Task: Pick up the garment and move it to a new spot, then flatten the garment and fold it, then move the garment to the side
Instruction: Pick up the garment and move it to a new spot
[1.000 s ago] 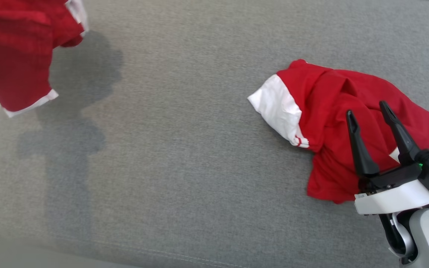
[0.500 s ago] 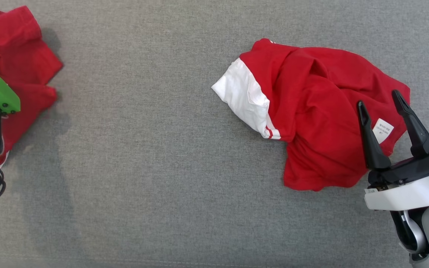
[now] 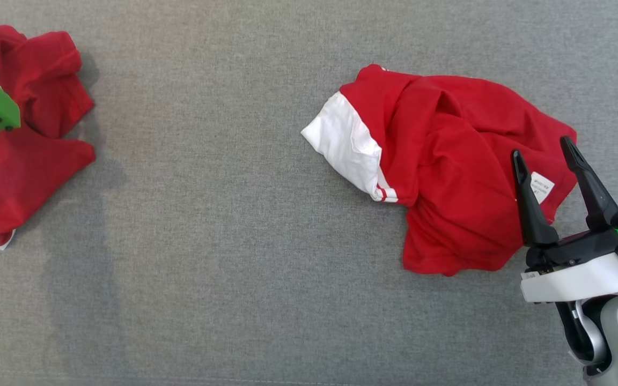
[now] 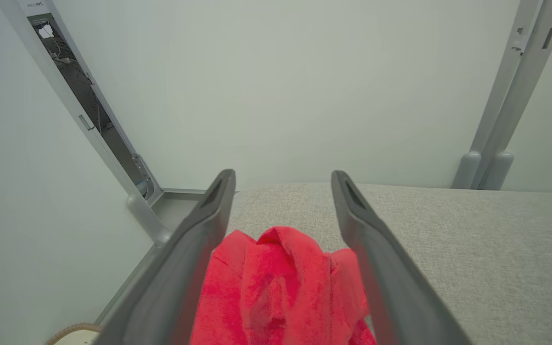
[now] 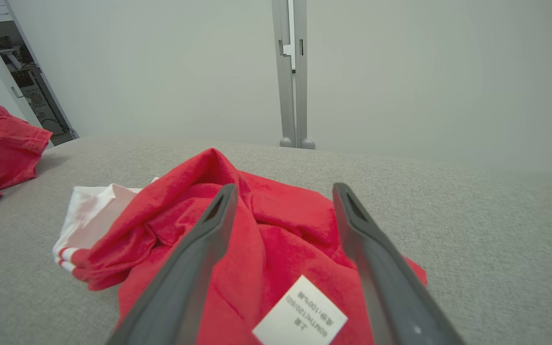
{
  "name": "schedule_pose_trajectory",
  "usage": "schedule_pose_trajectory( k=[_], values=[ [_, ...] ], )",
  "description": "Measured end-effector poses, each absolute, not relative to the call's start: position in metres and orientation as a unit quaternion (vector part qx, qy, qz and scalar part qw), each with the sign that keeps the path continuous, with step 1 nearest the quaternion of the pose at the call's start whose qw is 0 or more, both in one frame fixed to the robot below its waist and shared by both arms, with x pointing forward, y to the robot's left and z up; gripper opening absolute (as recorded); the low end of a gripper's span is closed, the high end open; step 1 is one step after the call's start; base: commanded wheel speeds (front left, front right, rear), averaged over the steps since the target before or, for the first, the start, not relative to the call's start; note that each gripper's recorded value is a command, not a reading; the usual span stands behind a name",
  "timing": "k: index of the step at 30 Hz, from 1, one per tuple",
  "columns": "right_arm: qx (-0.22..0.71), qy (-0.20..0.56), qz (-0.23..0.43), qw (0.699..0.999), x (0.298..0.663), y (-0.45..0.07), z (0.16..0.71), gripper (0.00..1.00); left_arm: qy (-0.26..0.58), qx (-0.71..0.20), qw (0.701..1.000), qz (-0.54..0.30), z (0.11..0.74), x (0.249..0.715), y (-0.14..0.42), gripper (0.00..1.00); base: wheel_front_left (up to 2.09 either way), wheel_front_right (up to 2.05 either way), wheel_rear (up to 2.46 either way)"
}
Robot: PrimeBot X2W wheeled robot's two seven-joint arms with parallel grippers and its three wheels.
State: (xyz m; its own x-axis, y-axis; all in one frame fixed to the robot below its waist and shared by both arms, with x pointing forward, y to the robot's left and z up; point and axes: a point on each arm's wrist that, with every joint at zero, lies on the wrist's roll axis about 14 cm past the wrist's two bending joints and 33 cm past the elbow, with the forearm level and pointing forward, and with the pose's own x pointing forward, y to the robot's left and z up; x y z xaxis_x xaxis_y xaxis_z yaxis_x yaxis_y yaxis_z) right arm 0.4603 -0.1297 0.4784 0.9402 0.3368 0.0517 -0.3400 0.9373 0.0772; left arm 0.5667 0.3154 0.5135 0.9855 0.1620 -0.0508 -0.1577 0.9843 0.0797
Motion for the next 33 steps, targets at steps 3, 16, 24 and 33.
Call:
schedule_pose_trajectory(
  k=[3, 16, 24, 33],
  values=[
    [0.047, -0.025, 0.163, 0.985, 0.458, -0.133, 0.483, 1.00, -0.011, 0.041, 0.997, 0.062, 0.542, 0.571, 0.304, 1.00, 0.00, 0.00, 0.00],
    [0.056, -0.042, 0.101, 0.992, 0.432, -0.163, 0.501, 1.00, -0.079, 0.005, 0.995, -0.054, 0.578, 0.566, 0.205, 1.00, 0.00, 0.00, 0.00],
    [0.059, -0.056, 0.077, 0.994, 0.410, -0.175, 0.515, 1.00, -0.078, -0.035, 0.992, -0.096, 0.566, 0.540, 0.158, 1.00, 0.00, 0.00, 0.00],
    [0.065, -0.070, 0.064, 0.993, 0.388, -0.179, 0.527, 1.00, -0.077, -0.065, 0.990, -0.095, 0.554, 0.494, 0.149, 1.00, 0.00, 0.00, 0.00]
  ],
)
